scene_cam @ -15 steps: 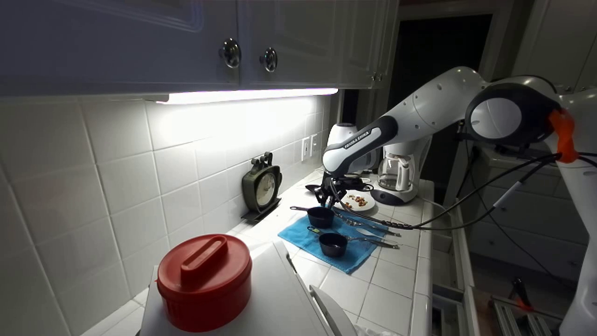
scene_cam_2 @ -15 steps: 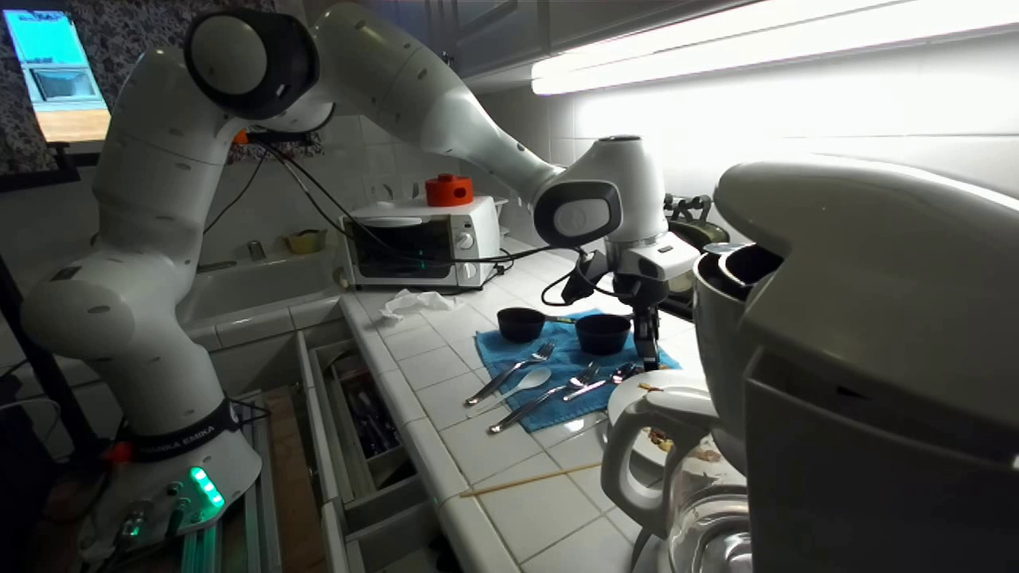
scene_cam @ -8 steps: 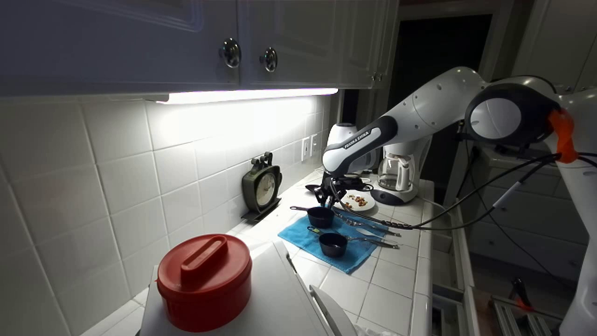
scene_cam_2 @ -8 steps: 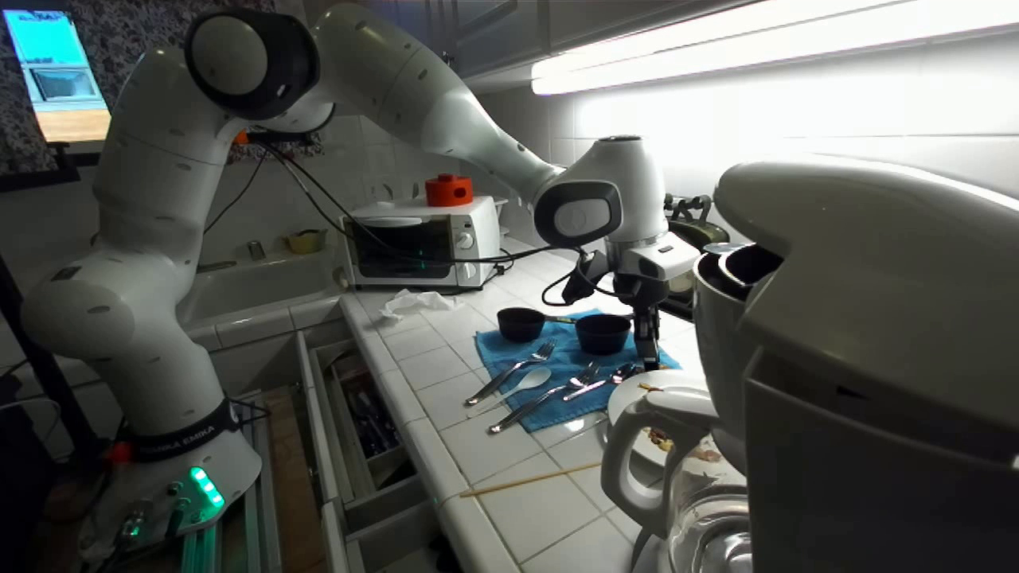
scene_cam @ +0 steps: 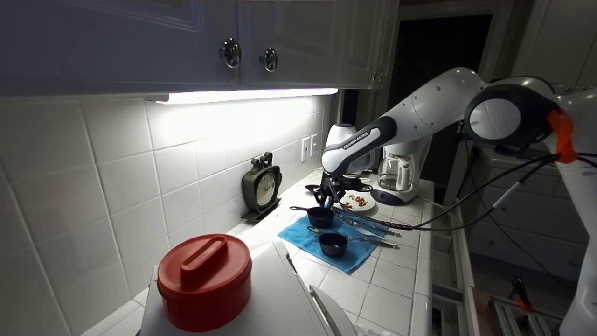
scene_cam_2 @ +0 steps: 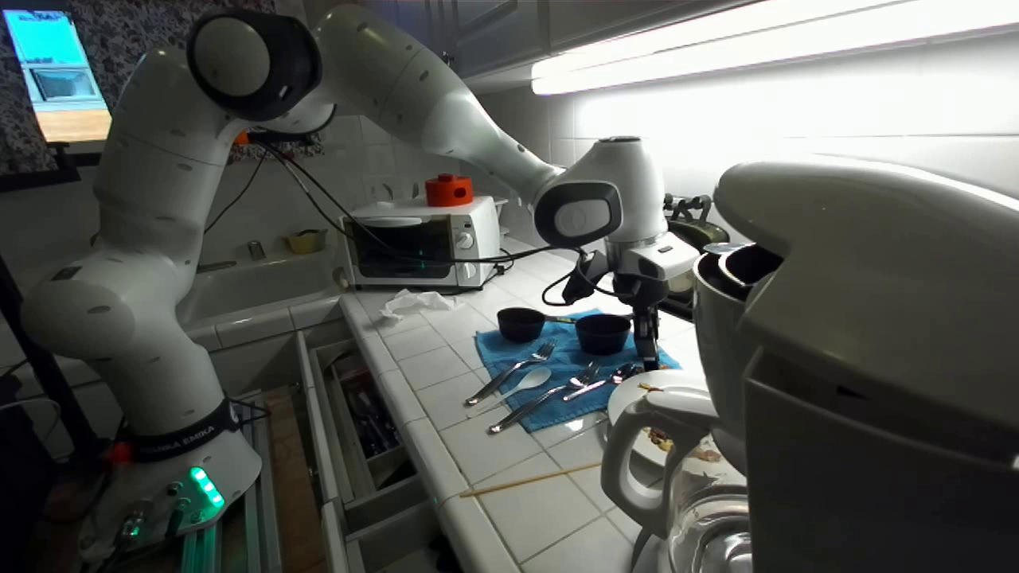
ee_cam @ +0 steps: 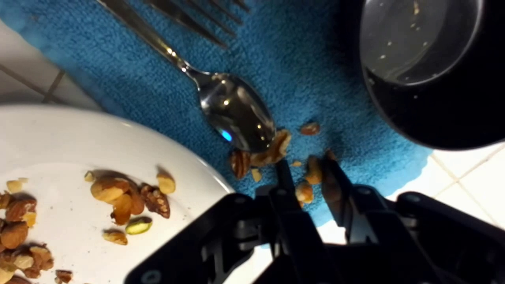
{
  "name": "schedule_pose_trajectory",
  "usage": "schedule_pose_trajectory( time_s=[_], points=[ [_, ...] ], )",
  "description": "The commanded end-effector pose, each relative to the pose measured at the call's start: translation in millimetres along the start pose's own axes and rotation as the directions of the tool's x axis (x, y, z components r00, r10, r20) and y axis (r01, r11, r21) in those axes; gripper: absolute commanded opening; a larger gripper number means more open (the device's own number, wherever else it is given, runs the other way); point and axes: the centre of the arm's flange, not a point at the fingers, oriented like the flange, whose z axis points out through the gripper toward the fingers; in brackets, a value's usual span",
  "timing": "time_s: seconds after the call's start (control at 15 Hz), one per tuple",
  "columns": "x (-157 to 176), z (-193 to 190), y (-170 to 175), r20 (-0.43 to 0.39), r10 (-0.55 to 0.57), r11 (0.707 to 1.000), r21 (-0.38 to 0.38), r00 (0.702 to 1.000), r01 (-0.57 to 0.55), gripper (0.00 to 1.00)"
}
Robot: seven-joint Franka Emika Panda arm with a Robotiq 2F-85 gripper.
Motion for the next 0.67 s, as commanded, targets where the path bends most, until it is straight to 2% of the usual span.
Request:
schedule_pose_trajectory(
  time_s=[0.0, 0.2, 0.27, 0.33, 0.4, 0.47, 0.6],
  points=[
    [5.2, 5.7, -4.3, -0.003, -0.019, 1.000, -0.008, 1.000, 0.019, 0.28],
    [6.3, 9.5, -4.6, -0.001, -0.020, 1.000, -0.013, 1.000, 0.020, 0.24],
    [6.9, 9.4, -5.0, -0.002, -0.020, 1.000, -0.013, 1.000, 0.020, 0.19],
    [7.2, 9.7, -5.0, -0.002, -0.021, 1.000, -0.013, 1.000, 0.021, 0.10],
    [7.6, 9.8, -4.9, -0.002, -0.021, 1.000, -0.014, 1.000, 0.020, 0.10],
    [7.8, 9.6, -4.5, -0.003, -0.020, 1.000, -0.014, 1.000, 0.020, 0.04],
    [7.9, 8.7, -4.3, -0.005, -0.021, 1.000, -0.013, 1.000, 0.021, 0.07]
  ],
)
